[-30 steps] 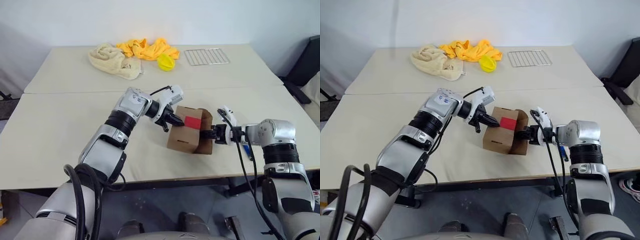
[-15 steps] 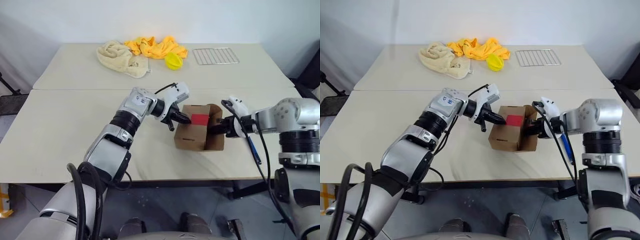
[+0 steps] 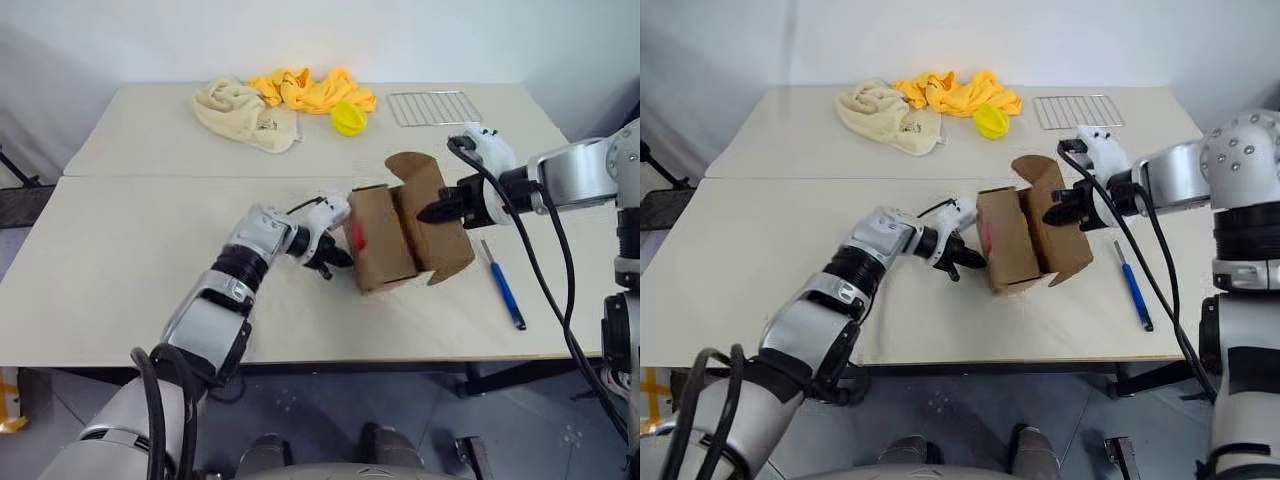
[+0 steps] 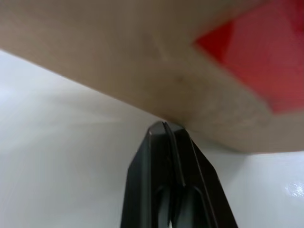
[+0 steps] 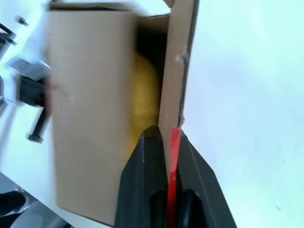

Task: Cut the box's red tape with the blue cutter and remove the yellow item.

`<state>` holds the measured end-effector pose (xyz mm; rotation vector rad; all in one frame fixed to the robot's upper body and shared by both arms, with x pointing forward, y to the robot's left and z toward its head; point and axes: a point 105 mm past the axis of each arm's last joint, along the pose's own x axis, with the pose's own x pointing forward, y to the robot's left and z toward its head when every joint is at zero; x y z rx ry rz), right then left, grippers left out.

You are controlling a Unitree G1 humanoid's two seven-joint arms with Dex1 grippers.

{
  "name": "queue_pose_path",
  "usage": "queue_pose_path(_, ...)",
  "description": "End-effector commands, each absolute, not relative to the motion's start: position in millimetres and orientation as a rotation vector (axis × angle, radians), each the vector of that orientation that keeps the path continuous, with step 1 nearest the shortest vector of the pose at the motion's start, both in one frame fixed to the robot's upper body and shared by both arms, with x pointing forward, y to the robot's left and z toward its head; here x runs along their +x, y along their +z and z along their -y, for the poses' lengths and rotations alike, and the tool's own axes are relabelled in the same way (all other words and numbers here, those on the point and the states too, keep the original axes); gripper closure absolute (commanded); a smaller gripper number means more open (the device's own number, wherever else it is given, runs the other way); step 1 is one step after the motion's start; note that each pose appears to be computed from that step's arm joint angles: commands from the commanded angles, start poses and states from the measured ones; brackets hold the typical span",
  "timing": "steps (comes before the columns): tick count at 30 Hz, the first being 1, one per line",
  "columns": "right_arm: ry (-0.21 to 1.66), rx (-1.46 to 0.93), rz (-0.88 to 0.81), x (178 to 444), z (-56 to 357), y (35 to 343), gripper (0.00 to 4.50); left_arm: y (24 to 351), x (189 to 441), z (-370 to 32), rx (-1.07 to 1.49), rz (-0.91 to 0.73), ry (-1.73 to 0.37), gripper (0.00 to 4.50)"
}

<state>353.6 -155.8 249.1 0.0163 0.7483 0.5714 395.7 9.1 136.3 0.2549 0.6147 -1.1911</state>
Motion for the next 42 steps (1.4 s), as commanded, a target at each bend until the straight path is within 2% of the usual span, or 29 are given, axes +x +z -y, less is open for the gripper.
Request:
queue_pose_path(1,0.521,0.019,-0.794,354,164,237,4.47,152,398,-1,0.245,-0.553,-1.198,4.50)
queue_pose_path(6,0.474,0.010,-0.817,358,169,230,4.47,162,410,-30,0.222,-0.540,-1.131,4.50)
queue_pose_path(10,0.452,0.005,-0.832,362,169,226,4.47,183,419,-62,0.195,-0.513,-1.086,4.50)
queue_pose_path(16,0.445,-0.016,-0.838,364,167,226,4.47,216,420,-80,0.183,-0.450,-1.109,4.50)
queue_pose_path(18,0.438,-0.039,-0.836,364,168,227,4.47,248,417,-74,0.145,-0.352,-1.148,4.50)
queue_pose_path(21,0.429,-0.072,-0.834,364,169,230,4.47,299,397,-46,0.032,-0.208,-1.307,4.50)
queue_pose_path(25,0.430,-0.092,-0.835,363,169,231,4.47,316,376,-19,-0.030,-0.173,-1.442,4.50)
queue_pose_path(27,0.433,-0.098,-0.834,363,168,231,4.47,319,363,-1,-0.074,-0.180,-1.521,4.50)
queue_pose_path(29,0.438,-0.099,-0.832,362,167,232,4.47,305,357,15,-0.066,-0.221,-1.559,4.50)
queue_pose_path(34,0.451,-0.103,-0.820,362,164,234,4.47,257,364,40,0.021,-0.323,-1.520,4.50)
queue_pose_path(42,0.481,-0.108,-0.804,360,158,238,4.47,246,371,64,0.021,-0.309,-1.506,4.50)
